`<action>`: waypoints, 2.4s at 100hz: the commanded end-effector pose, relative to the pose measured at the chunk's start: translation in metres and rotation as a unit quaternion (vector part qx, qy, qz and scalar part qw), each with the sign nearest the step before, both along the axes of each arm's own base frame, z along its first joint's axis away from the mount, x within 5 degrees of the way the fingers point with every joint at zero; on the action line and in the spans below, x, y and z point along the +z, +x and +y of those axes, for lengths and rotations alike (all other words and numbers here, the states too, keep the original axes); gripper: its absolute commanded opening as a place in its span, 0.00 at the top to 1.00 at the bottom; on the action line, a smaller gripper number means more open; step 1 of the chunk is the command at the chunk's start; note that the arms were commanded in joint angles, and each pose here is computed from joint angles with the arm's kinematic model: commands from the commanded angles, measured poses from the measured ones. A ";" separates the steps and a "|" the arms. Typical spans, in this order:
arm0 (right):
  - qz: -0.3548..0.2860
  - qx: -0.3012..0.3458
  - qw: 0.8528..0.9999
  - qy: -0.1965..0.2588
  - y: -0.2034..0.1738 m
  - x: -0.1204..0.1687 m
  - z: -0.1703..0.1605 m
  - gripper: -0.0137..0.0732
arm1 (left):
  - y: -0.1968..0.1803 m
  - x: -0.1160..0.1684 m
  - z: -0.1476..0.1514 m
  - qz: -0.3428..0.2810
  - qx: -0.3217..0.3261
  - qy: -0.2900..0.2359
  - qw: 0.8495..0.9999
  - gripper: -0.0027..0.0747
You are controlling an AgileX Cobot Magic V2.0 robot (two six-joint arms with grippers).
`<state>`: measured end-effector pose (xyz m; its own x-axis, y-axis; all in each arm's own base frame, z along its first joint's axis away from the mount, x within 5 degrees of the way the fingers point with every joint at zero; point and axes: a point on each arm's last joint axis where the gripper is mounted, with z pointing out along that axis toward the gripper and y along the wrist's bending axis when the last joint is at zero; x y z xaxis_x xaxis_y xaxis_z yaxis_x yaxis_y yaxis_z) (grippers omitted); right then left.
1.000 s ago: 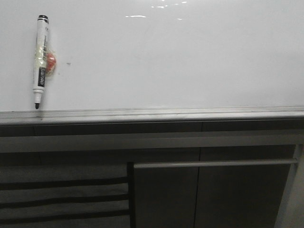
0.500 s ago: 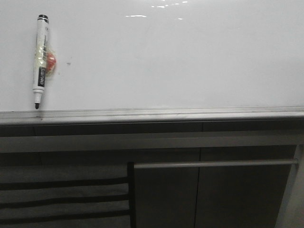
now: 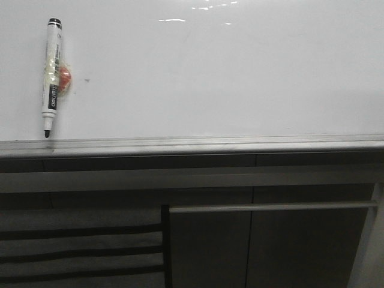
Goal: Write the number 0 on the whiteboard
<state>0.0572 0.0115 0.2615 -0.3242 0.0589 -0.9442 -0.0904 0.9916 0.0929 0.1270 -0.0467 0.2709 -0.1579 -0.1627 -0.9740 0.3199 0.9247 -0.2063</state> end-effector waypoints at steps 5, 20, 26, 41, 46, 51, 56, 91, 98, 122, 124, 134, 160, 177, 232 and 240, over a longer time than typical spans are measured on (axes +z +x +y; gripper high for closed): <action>-0.050 0.022 0.998 -0.029 0.001 0.022 0.001 0.92 | 0.021 0.003 -0.021 -0.014 -0.038 -0.014 0.999 0.32; -0.059 0.055 0.996 -0.028 -0.001 0.027 0.005 0.92 | 0.039 -0.015 -0.040 0.012 -0.057 -0.022 0.998 0.33; -0.060 0.065 0.996 -0.027 -0.001 0.027 0.006 0.92 | 0.047 -0.025 -0.043 0.044 -0.044 -0.038 0.997 0.33; -0.063 0.072 0.995 -0.026 -0.002 0.028 0.007 0.92 | 0.058 -0.045 -0.057 0.073 -0.048 -0.038 0.995 0.33; -0.065 0.072 0.995 -0.026 -0.001 0.028 0.007 0.92 | 0.061 -0.051 -0.062 0.073 -0.051 -0.036 0.995 0.33; -0.066 0.071 0.995 -0.026 -0.001 0.029 0.007 0.92 | 0.064 -0.055 -0.064 0.073 -0.048 -0.038 0.995 0.34; -0.070 0.070 0.995 -0.026 -0.001 0.029 0.007 0.92 | 0.069 -0.060 -0.066 0.078 -0.042 -0.039 0.995 0.35; -0.065 0.071 0.995 -0.026 -0.001 0.028 0.007 0.92 | 0.094 -0.072 -0.075 0.062 -0.012 -0.056 0.996 0.39; -0.064 0.072 0.995 -0.026 -0.002 0.028 0.007 0.92 | 0.096 -0.076 -0.076 0.064 -0.008 -0.055 0.996 0.48; -0.037 0.090 0.995 -0.027 -0.004 0.024 0.009 0.92 | 0.096 -0.071 -0.079 0.020 -0.029 -0.052 0.998 0.99; -0.038 0.094 0.995 -0.026 -0.004 0.025 0.010 0.92 | 0.096 -0.071 -0.081 0.016 -0.039 -0.047 0.998 0.99; -0.039 0.132 0.989 -0.057 -0.006 0.030 0.013 0.91 | 0.089 -0.065 -0.089 -0.027 -0.098 -0.022 0.995 0.99; -0.024 0.275 0.953 -0.123 0.008 0.050 0.034 0.46 | 0.061 -0.059 -0.114 -0.125 -0.306 0.115 0.937 0.99; 0.011 0.318 0.939 -0.130 0.034 0.062 0.055 0.43 | 0.048 -0.058 -0.115 -0.154 -0.362 0.201 0.897 0.99; -0.031 0.461 0.864 -0.202 0.084 0.074 0.156 0.43 | 0.030 -0.042 -0.102 -0.184 -0.380 0.331 0.844 0.99; -0.030 0.471 0.856 -0.213 0.089 0.071 0.168 0.43 | 0.027 -0.042 -0.103 -0.199 -0.392 0.333 0.834 0.99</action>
